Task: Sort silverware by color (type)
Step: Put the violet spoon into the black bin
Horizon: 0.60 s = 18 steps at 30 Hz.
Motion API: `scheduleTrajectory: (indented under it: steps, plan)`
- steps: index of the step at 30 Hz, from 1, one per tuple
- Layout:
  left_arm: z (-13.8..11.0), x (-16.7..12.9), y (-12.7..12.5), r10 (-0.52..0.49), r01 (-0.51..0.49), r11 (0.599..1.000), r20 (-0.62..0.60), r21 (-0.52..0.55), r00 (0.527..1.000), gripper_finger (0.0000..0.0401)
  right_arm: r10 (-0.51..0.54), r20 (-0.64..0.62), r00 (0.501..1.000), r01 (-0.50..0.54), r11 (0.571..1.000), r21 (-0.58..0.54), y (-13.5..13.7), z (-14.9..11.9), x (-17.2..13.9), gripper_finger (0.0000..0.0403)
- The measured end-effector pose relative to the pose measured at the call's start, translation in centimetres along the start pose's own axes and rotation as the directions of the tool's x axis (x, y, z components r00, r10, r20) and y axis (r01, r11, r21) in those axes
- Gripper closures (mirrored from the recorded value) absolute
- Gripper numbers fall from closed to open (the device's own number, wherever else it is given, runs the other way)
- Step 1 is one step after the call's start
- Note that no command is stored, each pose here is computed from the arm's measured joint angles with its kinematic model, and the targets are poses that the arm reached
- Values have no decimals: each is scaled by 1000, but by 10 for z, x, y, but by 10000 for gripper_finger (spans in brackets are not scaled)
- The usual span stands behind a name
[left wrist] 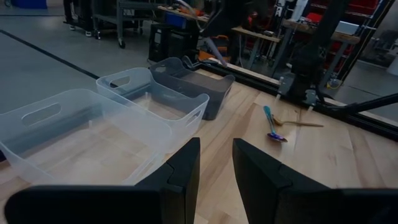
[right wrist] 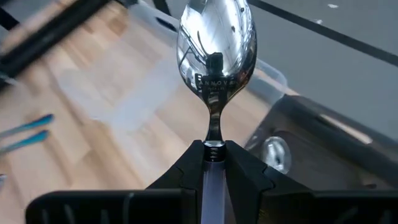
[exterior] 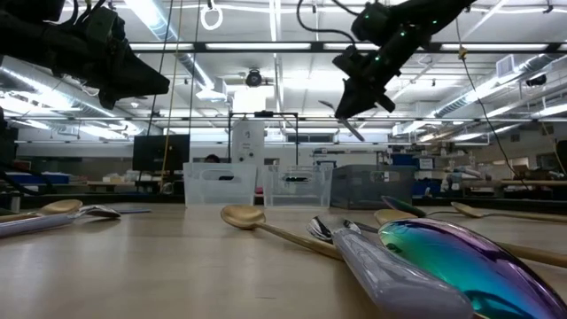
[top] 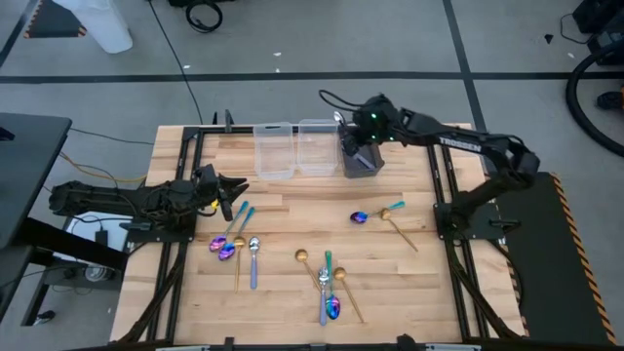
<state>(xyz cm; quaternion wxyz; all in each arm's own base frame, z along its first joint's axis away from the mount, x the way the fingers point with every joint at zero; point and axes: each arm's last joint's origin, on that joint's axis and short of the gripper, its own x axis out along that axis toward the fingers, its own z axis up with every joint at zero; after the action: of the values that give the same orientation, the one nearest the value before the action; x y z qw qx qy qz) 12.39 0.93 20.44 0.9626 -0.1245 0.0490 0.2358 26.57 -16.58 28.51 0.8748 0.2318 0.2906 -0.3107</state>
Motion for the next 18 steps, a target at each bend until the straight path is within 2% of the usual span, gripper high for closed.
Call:
scheduleTrajectory:
  steps: [5,18]
  plan:
    - [0,0,0,0,0,1000,-1,1,1000,299,-80,-59,995,77,996,-48,-1,12,10,343]
    - [0,0,0,0,0,1000,-1,2,1000,299,-131,-126,983,123,990,-67,-17,13,23,343]
